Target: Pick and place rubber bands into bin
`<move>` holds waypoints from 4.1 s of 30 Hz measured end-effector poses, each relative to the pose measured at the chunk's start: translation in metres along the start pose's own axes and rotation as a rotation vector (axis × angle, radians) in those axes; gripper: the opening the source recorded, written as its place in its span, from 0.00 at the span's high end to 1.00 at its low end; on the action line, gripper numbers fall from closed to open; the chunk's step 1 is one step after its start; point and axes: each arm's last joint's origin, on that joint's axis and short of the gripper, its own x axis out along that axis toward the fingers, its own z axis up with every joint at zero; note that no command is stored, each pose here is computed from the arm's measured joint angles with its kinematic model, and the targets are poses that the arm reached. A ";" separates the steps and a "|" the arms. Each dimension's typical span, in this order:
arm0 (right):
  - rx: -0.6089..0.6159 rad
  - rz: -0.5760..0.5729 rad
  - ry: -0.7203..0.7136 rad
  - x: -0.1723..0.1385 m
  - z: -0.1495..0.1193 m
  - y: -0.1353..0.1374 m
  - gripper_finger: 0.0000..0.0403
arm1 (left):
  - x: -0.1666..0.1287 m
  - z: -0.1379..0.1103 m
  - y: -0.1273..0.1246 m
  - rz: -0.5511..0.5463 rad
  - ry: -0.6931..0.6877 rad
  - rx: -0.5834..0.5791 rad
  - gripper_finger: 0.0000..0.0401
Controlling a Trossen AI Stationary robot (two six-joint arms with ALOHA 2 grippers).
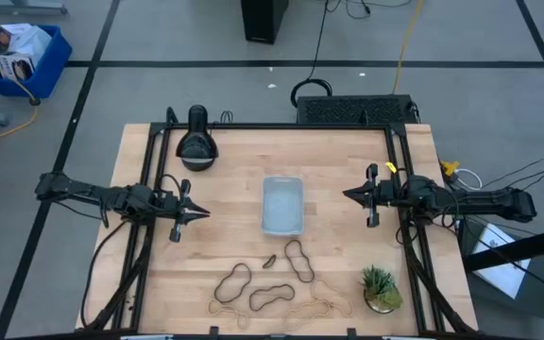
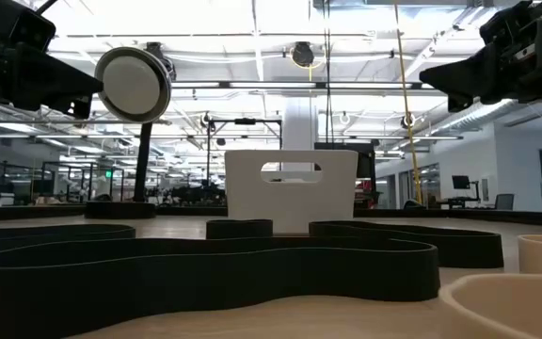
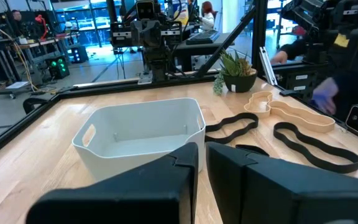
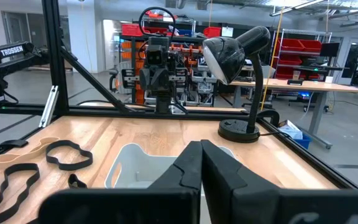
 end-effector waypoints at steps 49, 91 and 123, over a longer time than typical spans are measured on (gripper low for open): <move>0.000 0.000 0.000 0.000 0.000 0.000 1.00 | 0.000 0.000 0.000 0.000 0.000 0.000 0.90; -0.012 0.002 -0.019 0.000 0.002 0.000 1.00 | 0.000 0.008 0.001 0.005 -0.078 -0.013 0.90; -0.167 0.110 0.736 0.098 0.084 0.112 0.62 | -0.007 0.031 0.012 0.410 -0.247 0.261 0.90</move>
